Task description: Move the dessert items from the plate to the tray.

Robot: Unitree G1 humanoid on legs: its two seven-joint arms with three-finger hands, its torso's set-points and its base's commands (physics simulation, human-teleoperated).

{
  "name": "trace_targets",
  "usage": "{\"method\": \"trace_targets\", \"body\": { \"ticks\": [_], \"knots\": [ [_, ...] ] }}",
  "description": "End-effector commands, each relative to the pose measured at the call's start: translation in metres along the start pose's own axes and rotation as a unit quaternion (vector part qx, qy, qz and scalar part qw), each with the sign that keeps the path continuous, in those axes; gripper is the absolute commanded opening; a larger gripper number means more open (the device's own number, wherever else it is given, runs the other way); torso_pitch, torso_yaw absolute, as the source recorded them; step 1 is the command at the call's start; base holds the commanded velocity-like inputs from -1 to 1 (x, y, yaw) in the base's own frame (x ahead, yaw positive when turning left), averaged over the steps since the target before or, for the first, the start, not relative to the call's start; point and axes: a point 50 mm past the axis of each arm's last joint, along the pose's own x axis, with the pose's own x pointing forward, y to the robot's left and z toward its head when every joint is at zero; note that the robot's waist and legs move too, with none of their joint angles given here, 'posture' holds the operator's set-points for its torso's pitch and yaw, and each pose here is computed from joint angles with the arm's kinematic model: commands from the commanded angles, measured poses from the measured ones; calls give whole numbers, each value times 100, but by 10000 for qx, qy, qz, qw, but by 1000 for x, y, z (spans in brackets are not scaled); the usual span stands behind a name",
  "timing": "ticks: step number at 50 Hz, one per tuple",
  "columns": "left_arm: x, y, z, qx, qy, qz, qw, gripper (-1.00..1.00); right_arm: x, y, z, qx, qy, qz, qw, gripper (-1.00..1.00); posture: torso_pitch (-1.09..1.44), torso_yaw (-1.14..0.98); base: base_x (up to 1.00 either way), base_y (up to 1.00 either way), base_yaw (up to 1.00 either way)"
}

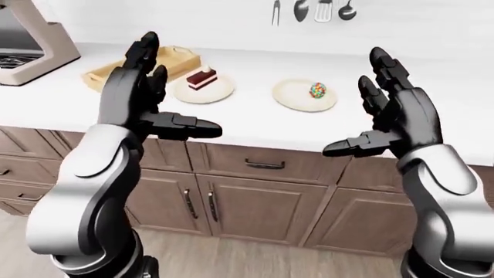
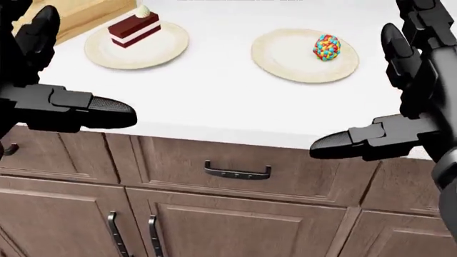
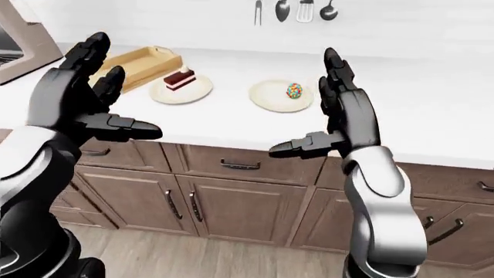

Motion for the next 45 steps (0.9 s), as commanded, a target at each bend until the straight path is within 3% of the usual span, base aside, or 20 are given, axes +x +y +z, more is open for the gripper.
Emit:
{"method": "trace_targets", "body": {
  "ticks": [1,38,45],
  "knots": [
    [0,-2,10,26,-228,-47,9997,100,0,-5,8,-72,-178,-100,9998,100,0,0,45,0,0],
    [-6,8,40,165,-513,10,9985,100,-4,-19,42,-364,-351,-69,9987,100,0,0,7,0,0],
    [-4,8,39,243,-505,24,9984,100,5,-20,44,-756,-187,8,9970,100,0,0,0,0,0]
  ]
}}
